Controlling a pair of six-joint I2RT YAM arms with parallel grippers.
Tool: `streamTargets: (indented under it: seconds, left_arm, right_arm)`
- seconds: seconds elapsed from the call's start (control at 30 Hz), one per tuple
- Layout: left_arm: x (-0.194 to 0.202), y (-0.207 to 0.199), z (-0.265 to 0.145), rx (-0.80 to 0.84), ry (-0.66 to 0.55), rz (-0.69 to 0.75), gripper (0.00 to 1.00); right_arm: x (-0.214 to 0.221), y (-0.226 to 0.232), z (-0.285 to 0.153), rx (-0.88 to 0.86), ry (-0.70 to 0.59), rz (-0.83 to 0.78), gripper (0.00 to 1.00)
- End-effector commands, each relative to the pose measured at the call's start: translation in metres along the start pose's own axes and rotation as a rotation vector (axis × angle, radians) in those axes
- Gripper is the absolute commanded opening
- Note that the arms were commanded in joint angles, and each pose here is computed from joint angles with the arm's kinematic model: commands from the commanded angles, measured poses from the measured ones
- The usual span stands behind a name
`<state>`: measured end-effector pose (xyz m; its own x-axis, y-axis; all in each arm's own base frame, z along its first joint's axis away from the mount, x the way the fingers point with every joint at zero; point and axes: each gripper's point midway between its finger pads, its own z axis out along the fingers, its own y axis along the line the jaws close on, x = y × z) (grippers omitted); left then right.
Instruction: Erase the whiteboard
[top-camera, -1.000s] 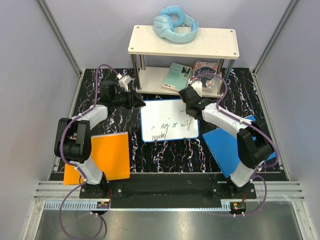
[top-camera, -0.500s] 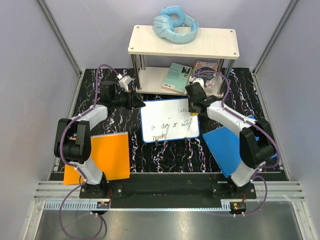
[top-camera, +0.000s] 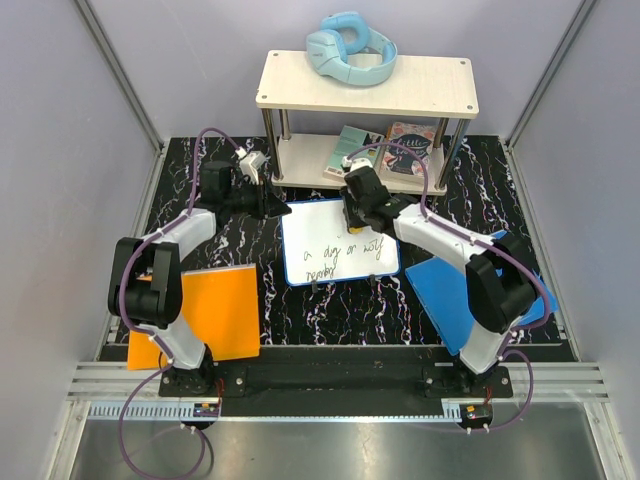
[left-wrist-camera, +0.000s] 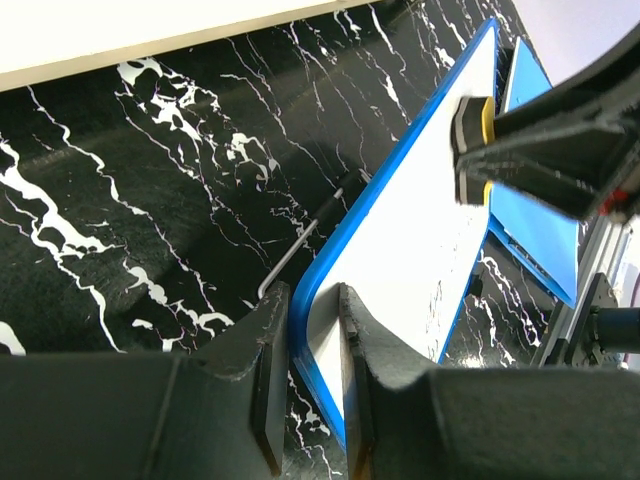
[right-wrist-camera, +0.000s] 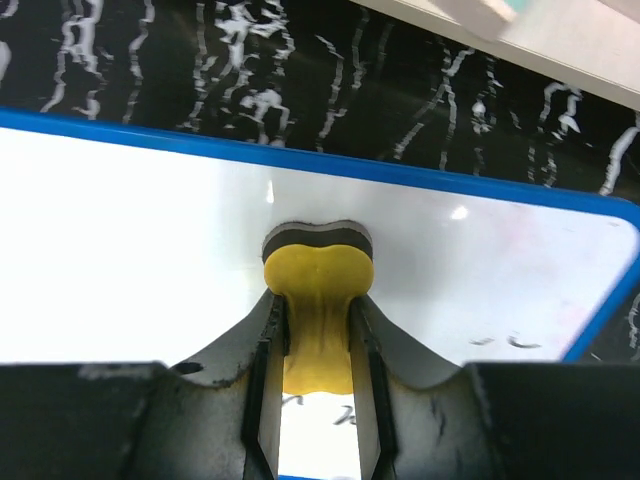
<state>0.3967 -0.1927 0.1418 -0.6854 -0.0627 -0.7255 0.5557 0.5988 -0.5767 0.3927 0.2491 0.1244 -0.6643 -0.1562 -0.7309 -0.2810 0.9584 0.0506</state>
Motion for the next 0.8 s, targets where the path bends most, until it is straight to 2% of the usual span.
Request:
streamTargets:
  seconds: [0.0,0.17,0.33,0.5,0.6,0.77]
  left_arm:
    - [0.004,-0.001,0.007,-0.039,0.02,0.079,0.0]
    - [0.005,0.002,0.006,-0.058,0.018,0.077,0.0]
    - [0.005,0.004,0.006,-0.068,0.02,0.077,0.0]
    - [0.006,0.005,0.006,-0.077,0.021,0.077,0.0]
    - [0.005,0.006,0.005,-0.081,0.019,0.078,0.0]
    - [0.006,0.006,0.006,-0.081,0.023,0.074,0.0]
  right_arm:
    - [-0.018,0.021,0.011,-0.027,-0.058,0.018,0.0]
    - [-0.027,-0.02,0.009,0.127,-0.077,0.051,0.0]
    - [-0.013,-0.063,0.006,0.243,-0.043,0.089,0.0]
    - [0.001,-0.09,-0.003,0.288,-0.023,0.097,0.0]
    - [0.01,-0.092,-0.009,0.283,-0.01,0.072,0.0]
    - [0.029,-0.068,-0.009,0.117,0.042,0.028,0.0]
